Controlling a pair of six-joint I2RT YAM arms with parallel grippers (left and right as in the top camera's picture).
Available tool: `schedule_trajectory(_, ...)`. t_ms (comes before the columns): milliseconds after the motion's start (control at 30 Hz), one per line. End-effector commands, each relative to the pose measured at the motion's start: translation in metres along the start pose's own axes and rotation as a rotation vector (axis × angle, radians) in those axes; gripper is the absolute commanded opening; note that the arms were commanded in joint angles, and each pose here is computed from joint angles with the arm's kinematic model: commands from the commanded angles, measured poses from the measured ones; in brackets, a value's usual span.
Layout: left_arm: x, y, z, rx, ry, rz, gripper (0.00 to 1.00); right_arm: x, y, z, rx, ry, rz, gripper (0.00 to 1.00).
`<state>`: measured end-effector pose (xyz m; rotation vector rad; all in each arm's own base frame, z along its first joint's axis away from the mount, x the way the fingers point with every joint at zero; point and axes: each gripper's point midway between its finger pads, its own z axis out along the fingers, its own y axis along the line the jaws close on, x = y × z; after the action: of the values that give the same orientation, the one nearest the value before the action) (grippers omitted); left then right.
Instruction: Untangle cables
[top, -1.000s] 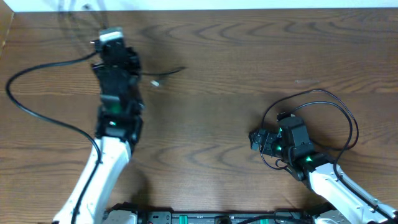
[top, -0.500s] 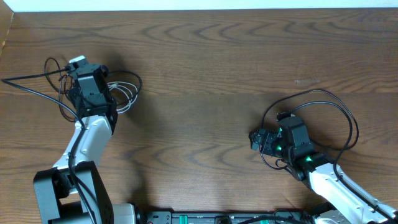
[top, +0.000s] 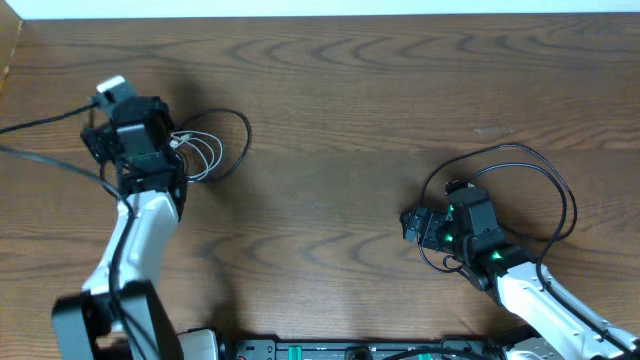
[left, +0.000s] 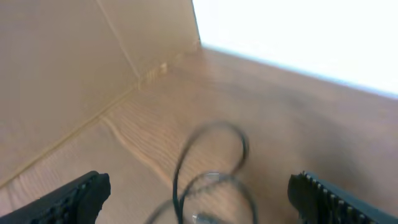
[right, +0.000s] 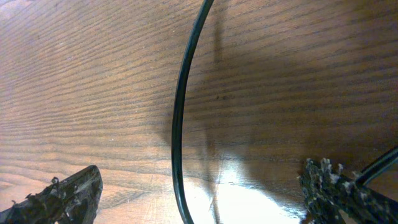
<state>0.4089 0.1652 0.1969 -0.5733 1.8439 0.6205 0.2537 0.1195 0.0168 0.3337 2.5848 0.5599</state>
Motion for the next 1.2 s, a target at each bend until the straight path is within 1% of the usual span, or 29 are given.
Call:
schedule_trajectory(0, -0.045, 0.009, -0.019, 0.006, -0.122, -0.074, 0.96, 0.012, -0.009, 0.003, 0.029, 0.036, 0.003, 0.99)
schedule_trajectory(200, -0.086, 0.018, -0.048, 0.05, -0.237, -0.144, 0.96, 0.018, 0.015, 0.001, -0.101, 0.088, -0.005, 0.99)
schedule_trajectory(333, -0.1, 0.025, -0.062, 0.065, -0.273, -0.246, 0.96, 0.017, 0.027, 0.0, -0.166, 0.093, -0.039, 0.99)
schedule_trajectory(433, -0.104, 0.026, -0.069, 0.088, -0.278, -0.34, 0.96, 0.017, 0.03, -0.001, -0.178, 0.091, -0.041, 0.99)
schedule_trajectory(533, -0.107, 0.017, -0.076, 0.123, -0.281, -0.385, 0.96, 0.017, 0.03, -0.001, -0.177, 0.091, -0.041, 0.99)
schedule_trajectory(667, -0.109, -0.008, -0.087, 0.221, -0.279, -0.373, 0.96, 0.019, 0.031, -0.001, -0.188, 0.105, -0.031, 0.99)
schedule_trajectory(800, -0.109, -0.028, -0.096, 0.281, -0.275, -0.362, 0.96, 0.027, 0.052, -0.007, -0.305, 0.162, -0.038, 0.99)
schedule_trajectory(833, -0.109, -0.034, -0.1, 0.304, -0.273, -0.357, 0.96, 0.028, 0.058, -0.01, -0.339, 0.173, -0.042, 0.98)
schedule_trajectory(867, -0.109, -0.042, -0.103, 0.338, -0.27, -0.351, 0.97, 0.029, 0.064, -0.012, -0.372, 0.181, -0.042, 0.95)
schedule_trajectory(967, -0.109, -0.072, -0.119, 0.485, -0.259, -0.326, 0.96, 0.026, 0.08, -0.018, -0.455, 0.194, -0.004, 0.98)
schedule_trajectory(1033, -0.108, -0.096, -0.133, 0.608, -0.248, -0.303, 0.96, 0.021, 0.093, -0.024, -0.521, 0.185, 0.001, 0.99)
schedule_trajectory(1167, -0.1, -0.141, -0.172, 0.882, -0.213, -0.244, 0.96, 0.008, 0.117, -0.038, -0.65, 0.134, -0.06, 0.99)
